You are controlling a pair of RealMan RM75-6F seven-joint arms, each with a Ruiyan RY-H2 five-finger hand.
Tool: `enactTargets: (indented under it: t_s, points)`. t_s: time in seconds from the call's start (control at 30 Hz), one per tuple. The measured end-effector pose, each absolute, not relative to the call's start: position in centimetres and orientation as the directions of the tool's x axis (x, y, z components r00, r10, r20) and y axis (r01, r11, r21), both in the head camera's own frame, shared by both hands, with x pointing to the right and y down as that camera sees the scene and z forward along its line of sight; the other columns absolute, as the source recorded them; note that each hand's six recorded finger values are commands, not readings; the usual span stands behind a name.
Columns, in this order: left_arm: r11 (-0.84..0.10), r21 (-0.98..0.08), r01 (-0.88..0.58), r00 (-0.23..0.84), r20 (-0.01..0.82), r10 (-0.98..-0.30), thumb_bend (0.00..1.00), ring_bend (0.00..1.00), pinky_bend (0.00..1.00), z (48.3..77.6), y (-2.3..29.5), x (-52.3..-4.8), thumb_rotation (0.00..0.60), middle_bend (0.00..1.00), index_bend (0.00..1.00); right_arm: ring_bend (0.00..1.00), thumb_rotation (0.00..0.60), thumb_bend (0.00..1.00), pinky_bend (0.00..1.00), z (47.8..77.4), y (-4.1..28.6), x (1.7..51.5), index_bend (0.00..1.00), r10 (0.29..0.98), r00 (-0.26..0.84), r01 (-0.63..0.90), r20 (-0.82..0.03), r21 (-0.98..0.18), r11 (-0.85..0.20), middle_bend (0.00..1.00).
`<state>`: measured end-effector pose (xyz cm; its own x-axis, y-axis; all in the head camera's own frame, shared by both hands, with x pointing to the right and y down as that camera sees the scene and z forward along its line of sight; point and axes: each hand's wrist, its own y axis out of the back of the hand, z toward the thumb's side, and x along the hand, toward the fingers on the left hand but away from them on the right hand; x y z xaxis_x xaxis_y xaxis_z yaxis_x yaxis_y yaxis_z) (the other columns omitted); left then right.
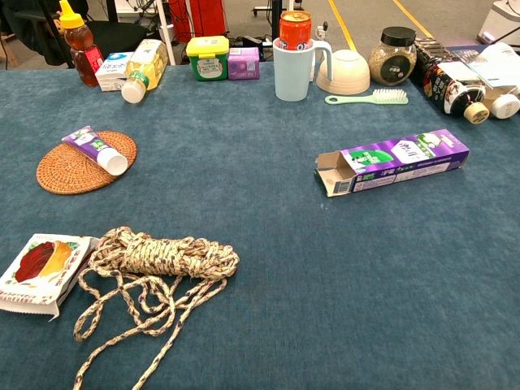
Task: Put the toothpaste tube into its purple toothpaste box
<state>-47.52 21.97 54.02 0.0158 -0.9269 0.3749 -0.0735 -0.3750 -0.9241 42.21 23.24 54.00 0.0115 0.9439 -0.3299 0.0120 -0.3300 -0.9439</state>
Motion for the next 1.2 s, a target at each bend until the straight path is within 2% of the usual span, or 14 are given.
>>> enactTargets:
  t_s: [0.4,0.6,0.83,1.0,1.2]
  points:
    - [-0.423,-0.905,-0.054,0.096,0.417,-0.904,0.03,0.0,0.1,55.0,21.1,-46.8,0.6,0.0,0.0,0.0,0.6,0.0,0.01,54.0,23.3,42.3,0.0,0.942,0.007,0.018,-0.337,-0.941,-0.337,0.0]
    - [-0.423,-0.906,0.013,0.181,0.418,-0.89,0.03,0.0,0.1,55.8,18.8,-46.7,0.6,0.0,0.0,0.0,0.6,0.0,0.01,54.0,23.3,42.8,0.0,0.94,-0.016,0.016,-0.339,-0.941,-0.339,0.0]
    - [-0.379,-0.912,0.156,0.336,0.41,-0.848,0.04,0.0,0.1,57.0,14.7,-46.6,0.6,0.0,0.0,0.0,0.6,0.0,0.01,54.1,22.7,43.1,0.0,0.945,-0.033,0.007,-0.326,-0.945,-0.326,0.0]
    - [-0.392,-0.89,0.232,0.399,0.455,-0.796,0.15,0.0,0.1,59.3,11.5,-46.0,0.6,0.0,0.0,0.0,0.6,0.0,0.01,54.7,22.5,43.5,0.0,0.941,-0.058,-0.012,-0.335,-0.942,-0.336,0.0]
    - [-0.455,-0.872,0.179,0.465,0.483,-0.742,0.16,0.0,0.1,62.3,10.0,-43.3,0.6,0.0,0.0,0.0,0.6,0.0,0.01,55.5,22.0,44.1,0.0,0.935,-0.091,-0.028,-0.344,-0.937,-0.347,0.0]
